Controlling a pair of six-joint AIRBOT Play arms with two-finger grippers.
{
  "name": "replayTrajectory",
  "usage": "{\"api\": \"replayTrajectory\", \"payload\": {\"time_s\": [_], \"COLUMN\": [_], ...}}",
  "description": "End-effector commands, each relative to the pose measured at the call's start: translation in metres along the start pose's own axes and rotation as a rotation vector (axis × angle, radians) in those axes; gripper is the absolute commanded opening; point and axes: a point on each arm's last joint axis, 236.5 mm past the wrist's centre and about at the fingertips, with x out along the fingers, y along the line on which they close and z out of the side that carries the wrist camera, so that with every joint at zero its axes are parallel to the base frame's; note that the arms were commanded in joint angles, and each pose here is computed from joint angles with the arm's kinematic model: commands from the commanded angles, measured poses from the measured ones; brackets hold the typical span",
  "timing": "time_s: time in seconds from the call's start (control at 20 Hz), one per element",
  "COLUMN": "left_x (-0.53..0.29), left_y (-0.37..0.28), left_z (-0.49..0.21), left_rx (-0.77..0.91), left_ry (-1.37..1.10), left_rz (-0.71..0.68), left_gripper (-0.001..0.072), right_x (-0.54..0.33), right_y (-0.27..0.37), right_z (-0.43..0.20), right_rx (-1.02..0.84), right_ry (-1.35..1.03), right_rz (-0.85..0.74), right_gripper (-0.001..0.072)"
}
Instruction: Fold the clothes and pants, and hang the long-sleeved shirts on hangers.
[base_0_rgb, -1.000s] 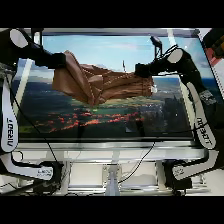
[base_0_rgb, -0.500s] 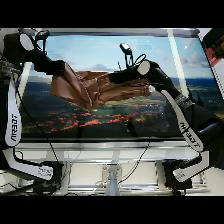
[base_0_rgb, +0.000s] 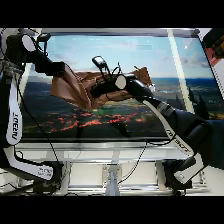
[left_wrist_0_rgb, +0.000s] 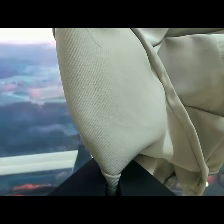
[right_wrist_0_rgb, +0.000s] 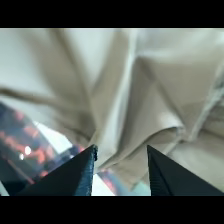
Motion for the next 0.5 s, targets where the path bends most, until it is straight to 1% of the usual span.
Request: {"api": "replayTrajectory", "payload": {"time_s": [0.0,0.2,0.4,0.45], "left_x": [0.000,0.000,0.000,0.000], "left_y": [0.001,0.001,-0.001,-0.001], "left_z": [0.000,0.000,0.000,0.000], "left_rx": [-0.001,-0.001,-0.002,-0.002], "left_ry": [0.000,0.000,-0.001,-0.001], "left_rz": [0.001,0.001,-0.007,-0.006], "left_gripper": [0.0031,0.0030,0.0031,0.0031], "right_x": [0.033,0.057,0.071,0.074], "right_y": [0.028,0.030,0.022,0.020], "right_z": [-0.032,-0.047,-0.029,-0.024], "right_rx": [-0.017,0.017,0.046,0.057], "right_ry": [0.081,0.101,0.025,0.014], "right_rz": [0.051,0.062,0.045,0.041], "right_gripper": [0.0451,0.0458,0.0442,0.0385]}}
